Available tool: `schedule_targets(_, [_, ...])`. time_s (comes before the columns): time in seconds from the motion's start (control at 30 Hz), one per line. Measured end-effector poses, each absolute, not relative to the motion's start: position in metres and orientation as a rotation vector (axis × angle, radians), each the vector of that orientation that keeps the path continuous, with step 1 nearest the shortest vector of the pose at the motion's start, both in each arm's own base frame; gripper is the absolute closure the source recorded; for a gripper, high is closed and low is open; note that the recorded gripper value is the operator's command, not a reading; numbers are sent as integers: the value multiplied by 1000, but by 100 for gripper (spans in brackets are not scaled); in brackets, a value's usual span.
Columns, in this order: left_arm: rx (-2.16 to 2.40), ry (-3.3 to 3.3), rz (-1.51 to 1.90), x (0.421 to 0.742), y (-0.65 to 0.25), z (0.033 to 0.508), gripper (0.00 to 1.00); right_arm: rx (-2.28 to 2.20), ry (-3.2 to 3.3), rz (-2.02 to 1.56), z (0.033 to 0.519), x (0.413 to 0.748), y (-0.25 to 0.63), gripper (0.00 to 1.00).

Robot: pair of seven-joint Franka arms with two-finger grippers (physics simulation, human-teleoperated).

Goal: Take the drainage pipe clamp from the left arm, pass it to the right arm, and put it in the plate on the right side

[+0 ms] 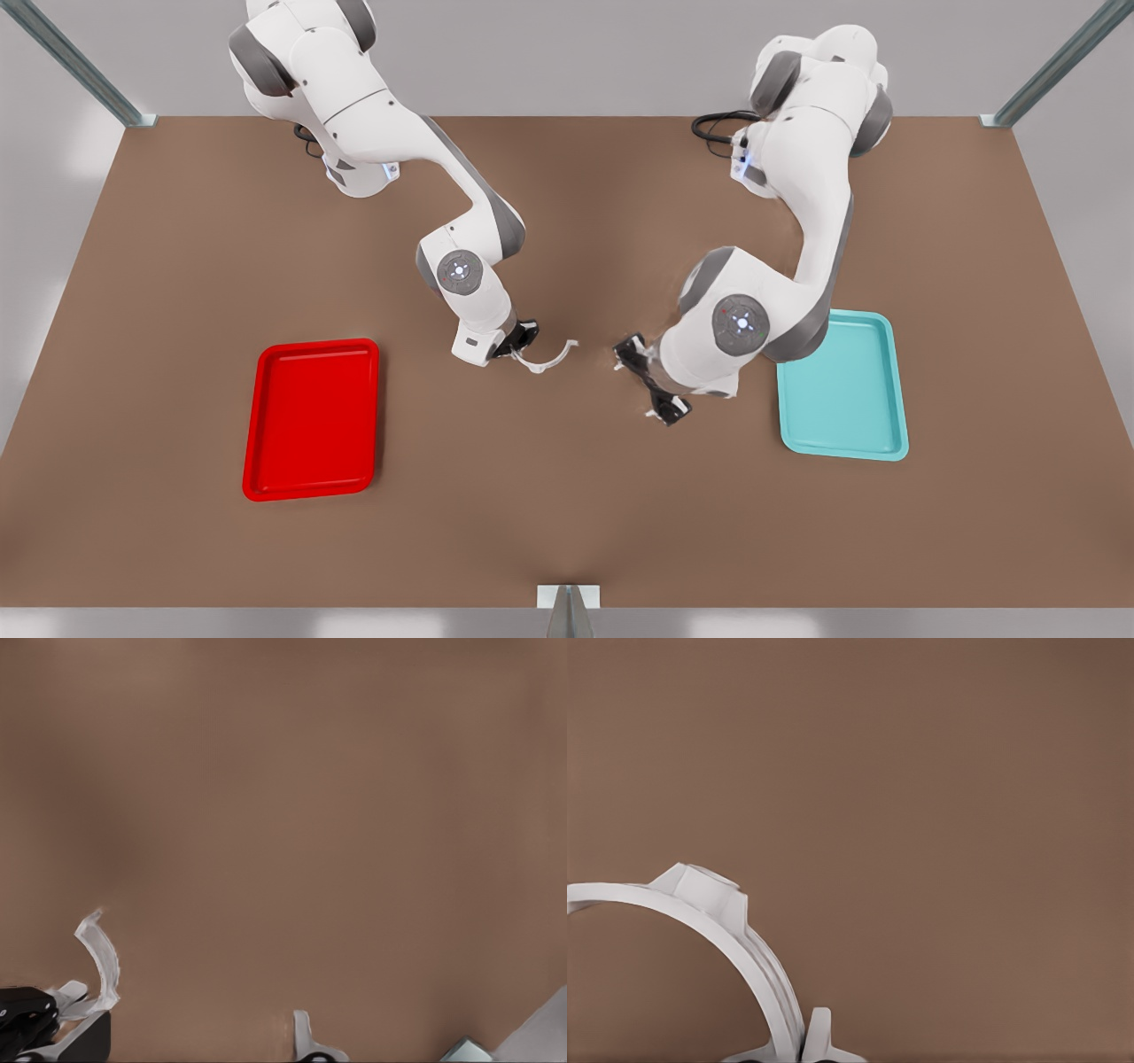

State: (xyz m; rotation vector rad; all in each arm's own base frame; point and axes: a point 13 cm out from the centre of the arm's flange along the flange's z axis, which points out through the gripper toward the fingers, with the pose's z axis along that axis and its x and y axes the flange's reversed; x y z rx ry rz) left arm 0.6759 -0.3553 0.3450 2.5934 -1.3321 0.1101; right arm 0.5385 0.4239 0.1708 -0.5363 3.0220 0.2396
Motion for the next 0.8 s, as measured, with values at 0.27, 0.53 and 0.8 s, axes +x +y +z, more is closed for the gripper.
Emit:
schedule_targets(0.27, [2134, -2126, -290, 591, -102, 418, 0, -183, 3049, 54, 183, 622, 258, 79])
schedule_targets(0.53, [1317, -2556, -321, 559, -108, 412, 0, 79, 3110, -156, 149, 676, 37, 79])
schedule_targets(0.8, [819, -2703, -239, 559, -95, 409, 0, -53, 3138, -192, 100, 660, -16, 79])
